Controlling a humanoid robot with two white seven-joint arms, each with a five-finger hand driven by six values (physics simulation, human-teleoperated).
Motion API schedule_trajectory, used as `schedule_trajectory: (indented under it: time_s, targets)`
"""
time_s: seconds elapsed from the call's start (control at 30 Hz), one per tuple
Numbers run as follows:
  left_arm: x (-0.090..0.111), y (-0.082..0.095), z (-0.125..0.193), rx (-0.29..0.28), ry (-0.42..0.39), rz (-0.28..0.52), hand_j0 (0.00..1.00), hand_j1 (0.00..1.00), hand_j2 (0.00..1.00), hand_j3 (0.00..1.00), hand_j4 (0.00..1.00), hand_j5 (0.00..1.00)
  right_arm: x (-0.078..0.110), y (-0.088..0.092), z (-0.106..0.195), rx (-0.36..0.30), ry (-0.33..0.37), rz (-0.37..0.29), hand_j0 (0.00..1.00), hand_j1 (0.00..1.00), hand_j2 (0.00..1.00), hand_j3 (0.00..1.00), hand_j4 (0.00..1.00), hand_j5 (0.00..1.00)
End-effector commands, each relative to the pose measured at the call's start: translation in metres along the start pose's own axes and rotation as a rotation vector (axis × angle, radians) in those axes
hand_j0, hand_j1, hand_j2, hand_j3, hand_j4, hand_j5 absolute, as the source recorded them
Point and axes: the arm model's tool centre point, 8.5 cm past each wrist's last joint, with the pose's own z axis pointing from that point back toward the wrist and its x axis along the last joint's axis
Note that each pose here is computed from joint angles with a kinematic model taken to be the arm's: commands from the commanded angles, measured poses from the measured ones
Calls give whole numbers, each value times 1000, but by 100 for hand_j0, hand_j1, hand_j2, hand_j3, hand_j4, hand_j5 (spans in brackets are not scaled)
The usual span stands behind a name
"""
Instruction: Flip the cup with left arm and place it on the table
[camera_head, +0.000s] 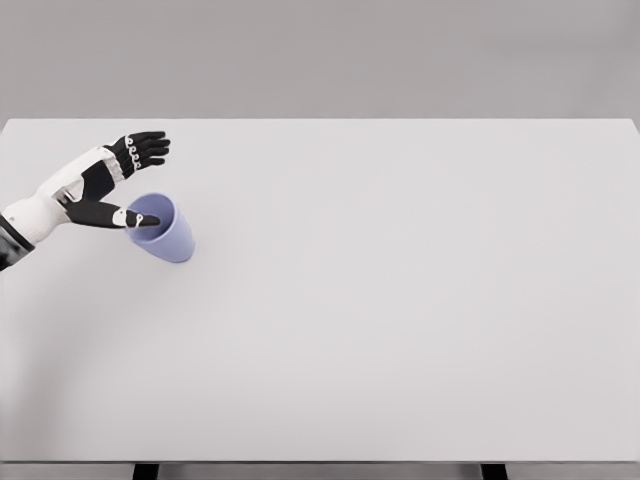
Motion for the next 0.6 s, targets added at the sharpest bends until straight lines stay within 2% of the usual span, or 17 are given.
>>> schedule_trajectory:
  time_s: [0.0,0.33,0.43,0.5,0.57]
  targets:
    - [1,0,0,2,-4,5,100,100,100,100,100,100,0,0,0,0,0,0,100,100,100,100,100,100]
    - [7,-2,-9,-2,-34,14,100,100,100,100,100,100,0,0,0,0,0,0,100,100,100,100,100,100]
    - [19,-2,-14,-16,-63,-4,100,100,100,100,100,100,0,0,0,0,0,0,100,100,100,100,100,100]
    - [36,-2,-15,-44,-107,-63,100,100,100,100,100,100,0,0,0,0,0,0,100,100,100,100,100,100]
    - [60,32,20,-30,-81,-202,100,100,100,100,100,100,0,0,0,0,0,0,100,100,100,100,100,100]
